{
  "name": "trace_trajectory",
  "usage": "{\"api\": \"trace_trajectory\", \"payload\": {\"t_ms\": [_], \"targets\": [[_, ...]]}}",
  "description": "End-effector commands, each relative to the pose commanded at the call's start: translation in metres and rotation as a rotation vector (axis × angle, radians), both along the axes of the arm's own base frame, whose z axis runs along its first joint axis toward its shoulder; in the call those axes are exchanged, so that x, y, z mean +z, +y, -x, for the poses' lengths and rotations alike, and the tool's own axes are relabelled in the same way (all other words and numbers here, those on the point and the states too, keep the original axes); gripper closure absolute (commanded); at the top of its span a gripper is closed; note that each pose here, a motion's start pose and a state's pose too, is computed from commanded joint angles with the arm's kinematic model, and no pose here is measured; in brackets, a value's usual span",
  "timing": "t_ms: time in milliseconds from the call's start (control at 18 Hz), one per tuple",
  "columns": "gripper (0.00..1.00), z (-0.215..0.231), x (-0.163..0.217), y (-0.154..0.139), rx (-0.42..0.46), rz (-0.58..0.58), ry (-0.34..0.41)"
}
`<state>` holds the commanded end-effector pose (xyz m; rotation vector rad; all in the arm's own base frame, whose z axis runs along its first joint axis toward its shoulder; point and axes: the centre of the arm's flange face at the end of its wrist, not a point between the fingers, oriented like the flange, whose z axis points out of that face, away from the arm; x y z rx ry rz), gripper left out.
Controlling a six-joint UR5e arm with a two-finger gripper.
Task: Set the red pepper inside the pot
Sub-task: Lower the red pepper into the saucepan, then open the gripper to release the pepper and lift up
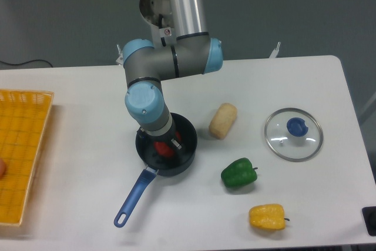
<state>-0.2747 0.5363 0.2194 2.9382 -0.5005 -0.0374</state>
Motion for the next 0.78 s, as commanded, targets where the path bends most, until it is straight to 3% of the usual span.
{"api": "trace_trajectory", "payload": {"t_ms": [778], "targets": [[0.17, -0.0014, 0.009, -0.0003, -0.005, -0.012, 0.009]]}}
